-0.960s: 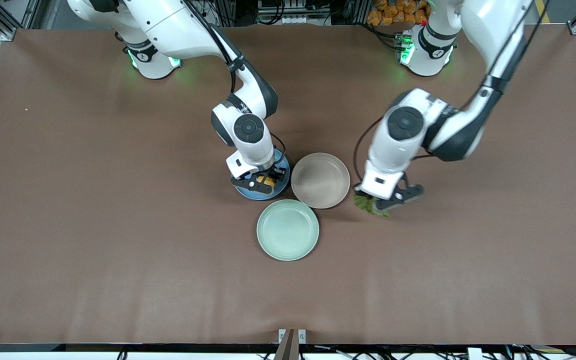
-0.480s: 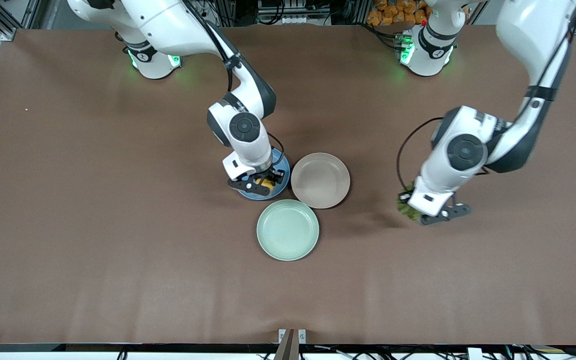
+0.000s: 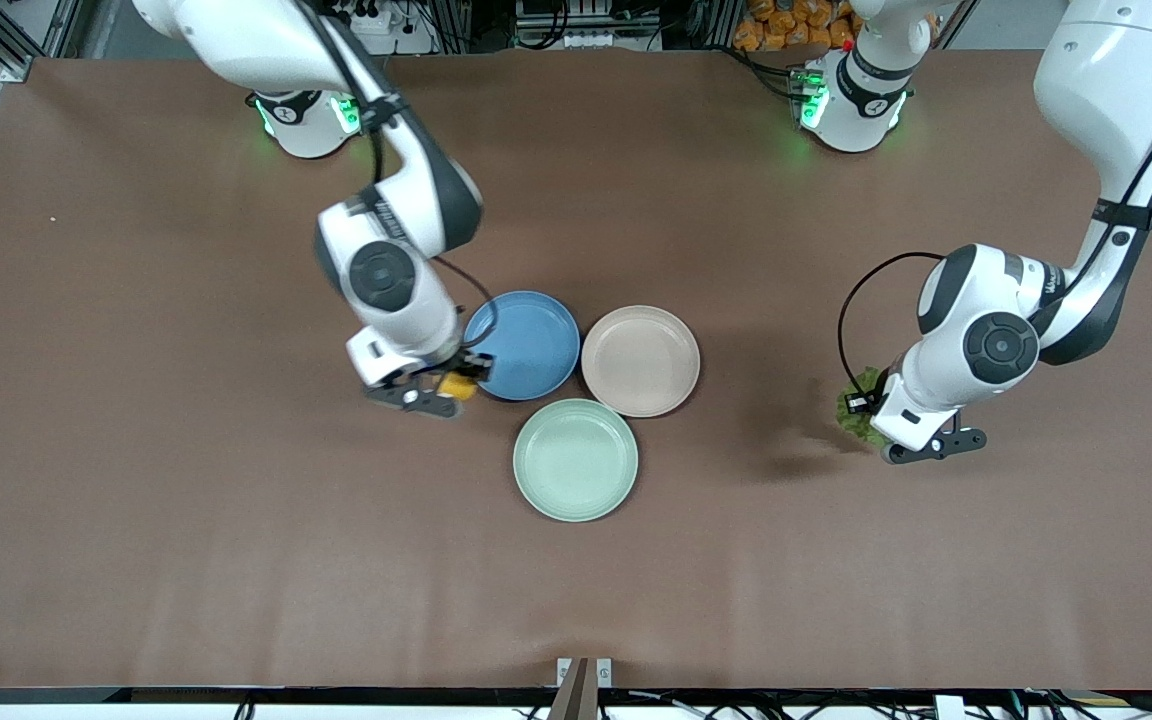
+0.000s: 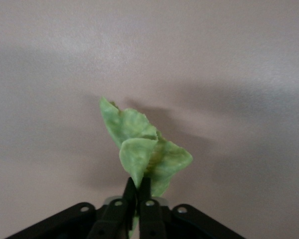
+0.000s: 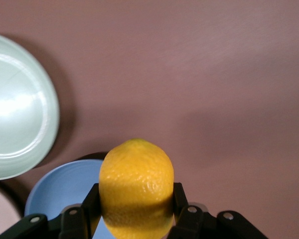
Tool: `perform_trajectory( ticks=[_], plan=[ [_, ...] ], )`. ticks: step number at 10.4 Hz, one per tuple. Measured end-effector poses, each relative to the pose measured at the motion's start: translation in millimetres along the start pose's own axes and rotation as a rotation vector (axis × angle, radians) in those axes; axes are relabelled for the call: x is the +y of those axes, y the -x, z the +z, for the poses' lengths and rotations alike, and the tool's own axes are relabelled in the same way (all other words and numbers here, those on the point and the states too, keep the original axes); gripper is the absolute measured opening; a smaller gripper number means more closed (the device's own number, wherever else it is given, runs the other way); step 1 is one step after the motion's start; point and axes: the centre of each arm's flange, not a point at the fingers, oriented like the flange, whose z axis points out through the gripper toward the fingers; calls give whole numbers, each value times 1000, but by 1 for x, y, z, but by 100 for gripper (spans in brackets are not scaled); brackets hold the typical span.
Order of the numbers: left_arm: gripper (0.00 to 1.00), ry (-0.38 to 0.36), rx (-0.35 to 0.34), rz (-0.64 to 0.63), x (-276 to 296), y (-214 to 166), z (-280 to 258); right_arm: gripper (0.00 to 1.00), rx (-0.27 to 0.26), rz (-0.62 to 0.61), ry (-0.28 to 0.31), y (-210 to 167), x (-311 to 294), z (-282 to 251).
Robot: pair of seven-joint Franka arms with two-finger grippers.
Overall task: Pick lemon and lettuce from blue and beige plates
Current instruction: 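Lift the lettuce off the beige plate while the right gripper lifts the lemon, then release the lettuce on the table while the right gripper lowers the lemon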
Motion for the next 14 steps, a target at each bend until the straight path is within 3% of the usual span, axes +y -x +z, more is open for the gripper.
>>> perform_trajectory(
  ticks=[2,4,5,6,9,12,14],
  plan=[
    [42,5,10,9,-5,-5,-5,60,-16,-58,20,-23,56,-2],
    [64,1,37,29,-14,-13,-27,60,-34,-107,22,-44,116,-2],
    [77,-19,38,51,-14,-14,-51,60,-39,-131,20,-57,147,-2],
    [97,-46,30,85,-6,-10,-94,60,-42,-164,12,-77,190,0],
    [100,-75,56,89,6,3,-199,60,4,-244,-10,-102,267,19],
    [100,-86,153,94,4,31,-279,60,38,-305,-11,-114,296,61],
    [100,-60,175,82,6,57,-314,60,32,-320,-9,-119,309,79]
  ],
)
